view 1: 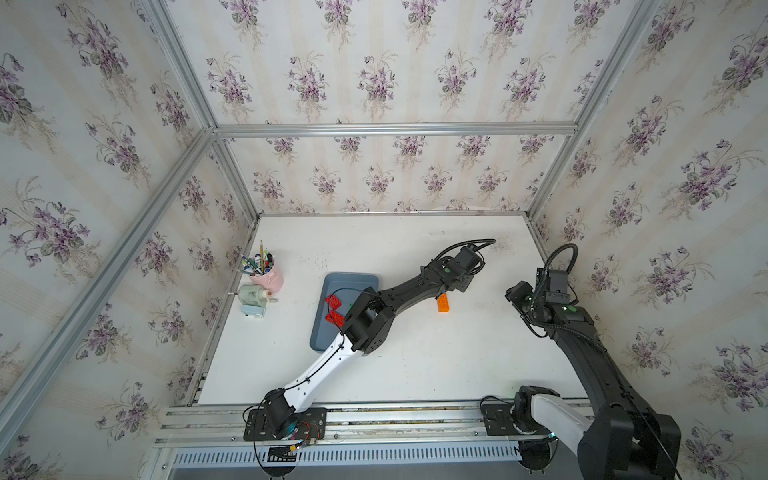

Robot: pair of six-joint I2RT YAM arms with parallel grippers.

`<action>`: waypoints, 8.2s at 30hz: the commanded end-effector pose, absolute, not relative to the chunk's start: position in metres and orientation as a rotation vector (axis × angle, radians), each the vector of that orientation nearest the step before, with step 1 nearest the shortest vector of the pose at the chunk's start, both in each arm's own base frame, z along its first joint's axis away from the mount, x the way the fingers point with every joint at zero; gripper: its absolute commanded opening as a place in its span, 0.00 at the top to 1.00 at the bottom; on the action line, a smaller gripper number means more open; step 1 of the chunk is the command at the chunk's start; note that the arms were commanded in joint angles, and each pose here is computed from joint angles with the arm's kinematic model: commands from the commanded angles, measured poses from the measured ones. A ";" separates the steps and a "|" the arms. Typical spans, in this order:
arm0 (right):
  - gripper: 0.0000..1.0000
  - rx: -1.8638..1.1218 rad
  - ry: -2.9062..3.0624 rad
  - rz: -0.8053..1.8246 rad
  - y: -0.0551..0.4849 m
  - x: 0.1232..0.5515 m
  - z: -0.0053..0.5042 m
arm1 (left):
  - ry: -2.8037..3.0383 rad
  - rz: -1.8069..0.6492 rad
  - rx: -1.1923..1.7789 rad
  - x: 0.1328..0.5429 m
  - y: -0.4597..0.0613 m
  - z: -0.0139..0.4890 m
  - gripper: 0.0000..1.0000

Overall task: Assemble a rectangle with lego
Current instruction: Pick up the lego brick from the center of the board, then place the lego brick at the center of the board, then pick up the lego brick from the center of the board, then assemble the lego brick with the lego brick.

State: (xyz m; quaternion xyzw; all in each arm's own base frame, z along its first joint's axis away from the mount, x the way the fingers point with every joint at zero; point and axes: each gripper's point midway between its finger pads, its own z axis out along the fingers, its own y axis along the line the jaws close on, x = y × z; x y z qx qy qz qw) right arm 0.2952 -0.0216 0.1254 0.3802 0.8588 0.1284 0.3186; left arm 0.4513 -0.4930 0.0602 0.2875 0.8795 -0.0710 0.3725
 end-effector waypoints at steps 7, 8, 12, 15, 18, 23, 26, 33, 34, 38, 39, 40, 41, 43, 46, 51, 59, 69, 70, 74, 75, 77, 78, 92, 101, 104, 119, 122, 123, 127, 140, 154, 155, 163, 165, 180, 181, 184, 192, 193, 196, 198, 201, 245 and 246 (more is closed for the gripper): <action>0.43 0.925 2.233 0.339 -0.022 0.305 0.140 | 2.243 -0.108 1.048 0.379 -0.427 0.105 0.74; 0.43 0.915 2.239 0.352 -0.020 0.306 0.139 | 2.241 -0.120 1.102 0.364 -0.413 0.106 0.74; 0.43 0.881 2.272 0.419 -0.009 0.309 0.132 | 2.274 -0.193 1.251 0.302 -0.363 0.102 0.73; 0.43 0.870 2.283 0.461 -0.003 0.310 0.129 | 2.325 -0.226 1.238 0.279 -0.337 0.096 0.73; 0.44 0.858 2.292 0.503 0.003 0.310 0.128 | 2.368 -0.260 1.227 0.267 -0.326 0.079 0.73; 0.44 0.834 2.313 0.518 0.007 0.308 0.132 | 2.403 -0.284 1.227 0.268 -0.328 0.051 0.73; 0.44 0.822 2.318 0.518 0.008 0.305 0.135 | 2.391 -0.293 1.205 0.274 -0.329 0.045 0.71; 0.39 0.763 2.334 0.556 0.015 0.303 0.135 | 2.424 -0.301 1.133 0.283 -0.320 0.036 0.54; 0.38 0.751 2.334 0.562 0.016 0.303 0.135 | 2.430 -0.308 1.119 0.284 -0.319 0.036 0.50; 0.33 0.662 2.350 0.616 0.031 0.305 0.138 | 2.411 -0.304 1.078 0.288 -0.313 0.042 0.33; 0.33 0.632 2.356 0.623 0.036 0.306 0.139 | 2.399 -0.294 1.067 0.290 -0.311 0.046 0.30; 0.33 0.589 2.364 0.628 0.044 0.307 0.141 | 2.386 -0.275 1.052 0.292 -0.308 0.053 0.27; 0.32 0.548 2.375 0.629 0.052 0.307 0.142 | 2.368 -0.267 1.037 0.294 -0.306 0.062 0.27; 0.32 0.447 2.398 0.616 0.070 0.310 0.147 | 2.306 -0.255 0.982 0.299 -0.301 0.092 0.21; 0.32 0.251 2.443 0.604 0.107 0.313 0.153 | 2.177 -0.273 0.853 0.302 -0.288 0.157 0.04; 0.32 -0.098 2.585 0.542 0.167 0.311 0.146 | 2.122 -0.384 0.629 0.295 -0.241 0.237 0.00; 0.28 -0.446 2.705 0.531 0.235 0.293 0.112 | 2.260 -0.376 0.290 0.263 -0.141 0.249 0.00; 0.21 -0.829 2.766 0.175 0.272 0.271 0.051 | 2.120 -0.231 0.261 0.247 -0.098 0.249 0.00; 0.20 -0.847 2.768 0.146 0.272 0.271 0.047 | 2.115 -0.236 0.259 0.247 -0.097 0.247 0.00; 0.20 -0.889 2.781 0.153 0.281 0.269 0.036 | 2.121 -0.253 0.254 0.247 -0.100 0.239 0.00; 0.20 -0.898 2.784 0.153 0.283 0.267 0.035 | 2.126 -0.259 0.259 0.248 -0.101 0.237 0.00; 0.20 -0.911 2.789 0.147 0.285 0.266 0.030 | 2.144 -0.266 0.269 0.248 -0.104 0.234 0.00; 0.20 -0.915 2.790 0.148 0.285 0.265 0.029 | 2.151 -0.259 0.268 0.249 -0.104 0.232 0.00; 0.33 -0.893 2.810 0.108 0.290 0.267 0.021 | 2.224 -0.223 0.251 0.258 -0.103 0.220 0.00; 0.32 -0.888 2.850 0.056 0.284 0.263 0.013 | 2.216 -0.206 0.257 0.258 -0.101 0.220 0.00; 0.30 -0.885 2.846 0.036 0.283 0.265 0.012 | 2.216 -0.205 0.258 0.258 -0.101 0.220 0.00; 0.40 -0.704 2.794 -0.040 0.278 0.288 0.041 | 2.232 -0.263 0.280 0.258 -0.110 0.216 0.00; 0.41 -0.524 2.804 -0.104 0.256 0.311 0.061 | 2.236 -0.364 0.348 0.255 -0.129 0.215 0.00; 0.41 -0.463 2.814 -0.115 0.246 0.319 0.066 | 2.238 -0.379 0.368 0.254 -0.134 0.216 0.00; 0.42 -0.246 2.845 -0.126 0.209 0.348 0.078 | 2.211 -0.340 0.475 0.254 -0.152 0.226 0.00; 0.43 -0.092 2.935 -0.129 0.175 0.376 0.058 | 2.256 -0.410 0.597 0.266 -0.194 0.203 0.00; 0.43 -0.087 2.968 -0.069 0.175 0.375 0.047 | 2.257 -0.409 0.596 0.267 -0.195 0.201 0.00; 0.44 -0.086 2.968 -0.068 0.175 0.376 0.048 | 2.255 -0.410 0.597 0.268 -0.195 0.202 0.00; 0.44 -0.085 2.985 -0.059 0.177 0.374 0.042 | 2.258 -0.408 0.595 0.267 -0.194 0.202 0.00; 0.44 -0.084 2.986 -0.060 0.177 0.374 0.040 | 2.258 -0.408 0.595 0.267 -0.194 0.202 0.00; 0.44 -0.085 3.000 -0.075 0.175 0.371 0.033 | 2.263 -0.402 0.597 0.267 -0.194 0.201 0.00; 0.44 -0.083 3.002 -0.077 0.175 0.371 0.032 | 2.261 -0.402 0.595 0.268 -0.194 0.202 0.00; 0.44 -0.080 3.007 -0.083 0.174 0.369 0.029 | 2.263 -0.399 0.595 0.267 -0.193 0.201 0.00; 0.44 -0.077 3.017 -0.105 0.171 0.367 0.023 | 2.263 -0.399 0.593 0.268 -0.193 0.202 0.00; 0.44 -0.074 3.018 -0.106 0.171 0.367 0.022 | 2.263 -0.398 0.595 0.267 -0.193 0.202 0.00; 0.44 -0.071 3.020 -0.110 0.170 0.367 0.022 | 2.262 -0.398 0.596 0.268 -0.193 0.202 0.00; 0.44 -0.070 3.024 -0.108 0.171 0.366 0.021 | 2.262 -0.398 0.597 0.267 -0.193 0.202 0.00; 0.44 -0.070 3.029 -0.103 0.171 0.366 0.021 | 2.258 -0.398 0.595 0.267 -0.193 0.203 0.00; 0.44 0.002 2.998 -0.088 0.170 0.382 0.034 | 2.279 -0.394 0.609 0.269 -0.195 0.196 0.00; 0.44 0.003 2.996 -0.086 0.170 0.382 0.035 | 2.279 -0.395 0.609 0.269 -0.195 0.196 0.00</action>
